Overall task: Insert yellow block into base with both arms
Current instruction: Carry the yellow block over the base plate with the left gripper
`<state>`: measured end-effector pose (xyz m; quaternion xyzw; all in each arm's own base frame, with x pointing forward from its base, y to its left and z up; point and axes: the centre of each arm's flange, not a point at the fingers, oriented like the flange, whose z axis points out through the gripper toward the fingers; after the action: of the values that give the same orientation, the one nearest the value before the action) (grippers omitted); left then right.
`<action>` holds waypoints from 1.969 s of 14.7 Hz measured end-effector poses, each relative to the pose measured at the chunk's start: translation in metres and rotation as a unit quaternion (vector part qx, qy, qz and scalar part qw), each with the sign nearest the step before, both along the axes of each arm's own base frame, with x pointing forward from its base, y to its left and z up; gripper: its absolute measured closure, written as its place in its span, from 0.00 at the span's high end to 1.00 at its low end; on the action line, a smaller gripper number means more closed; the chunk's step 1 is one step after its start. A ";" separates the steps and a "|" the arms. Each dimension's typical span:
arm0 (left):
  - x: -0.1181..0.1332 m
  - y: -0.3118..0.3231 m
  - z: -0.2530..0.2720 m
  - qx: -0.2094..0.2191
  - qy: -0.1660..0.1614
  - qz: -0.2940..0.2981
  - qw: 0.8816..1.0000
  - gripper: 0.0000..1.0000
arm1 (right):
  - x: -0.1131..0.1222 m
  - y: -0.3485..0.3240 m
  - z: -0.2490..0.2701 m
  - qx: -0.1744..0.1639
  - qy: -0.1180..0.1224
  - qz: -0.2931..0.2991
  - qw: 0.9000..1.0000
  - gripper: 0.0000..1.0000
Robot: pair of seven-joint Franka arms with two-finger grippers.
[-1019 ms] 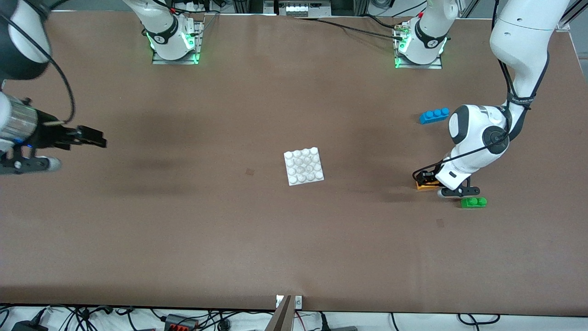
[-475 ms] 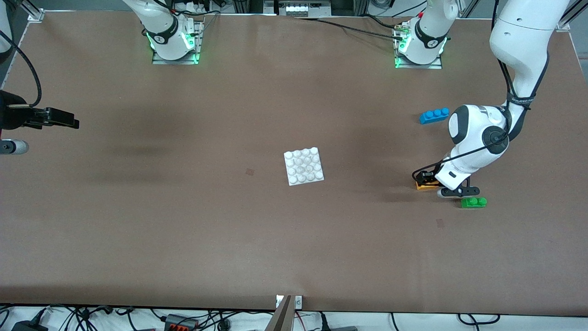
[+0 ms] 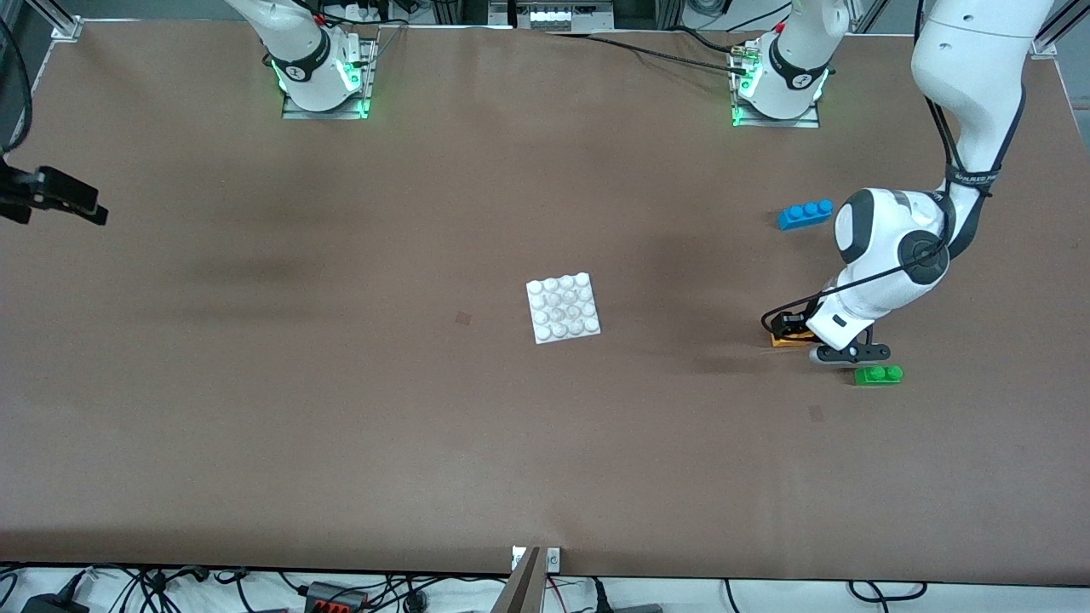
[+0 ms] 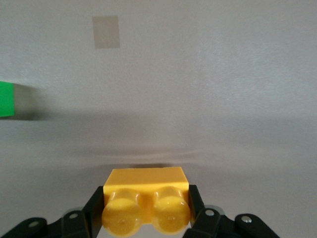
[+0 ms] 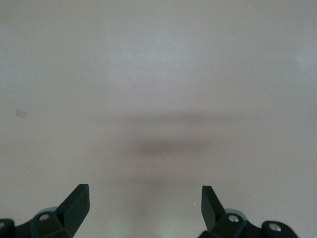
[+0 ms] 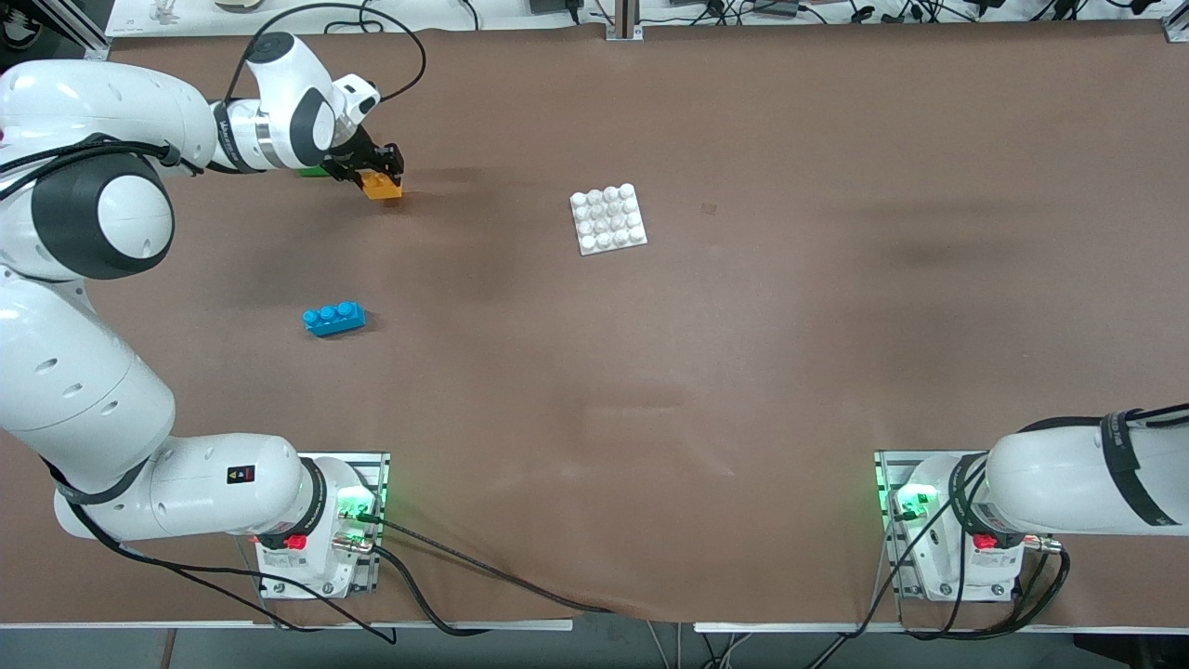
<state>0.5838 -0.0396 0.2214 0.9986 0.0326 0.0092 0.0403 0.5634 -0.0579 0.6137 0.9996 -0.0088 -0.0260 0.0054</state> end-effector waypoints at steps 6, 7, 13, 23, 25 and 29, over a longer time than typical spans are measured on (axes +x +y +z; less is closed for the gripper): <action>-0.010 -0.059 0.048 -0.008 0.029 -0.051 0.998 0.69 | -0.017 -0.012 -0.012 0.008 0.001 -0.013 1.000 1.00; -0.009 -0.082 0.062 -0.012 0.028 -0.058 0.998 0.69 | -0.018 -0.014 -0.011 0.008 0.001 -0.014 1.000 1.00; -0.028 -0.216 0.111 -0.042 0.039 -0.035 0.998 0.69 | -0.019 -0.008 -0.008 0.008 0.001 -0.009 1.000 1.00; -0.048 -0.364 0.069 -0.080 0.070 0.076 0.991 0.69 | -0.019 -0.011 -0.008 0.008 0.000 -0.011 1.000 1.00; -0.052 -0.379 0.055 -0.070 0.057 0.082 0.993 0.69 | -0.019 -0.010 -0.008 0.008 0.000 -0.011 1.000 1.00; -0.053 -0.406 0.043 -0.065 0.048 0.085 0.993 0.69 | -0.019 -0.007 -0.008 0.008 0.000 -0.008 1.000 1.00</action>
<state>0.5304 -0.4456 0.2644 0.9867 0.1201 -0.0376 0.1027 0.5446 -0.0646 0.6052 0.9995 -0.0164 -0.0264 -0.0029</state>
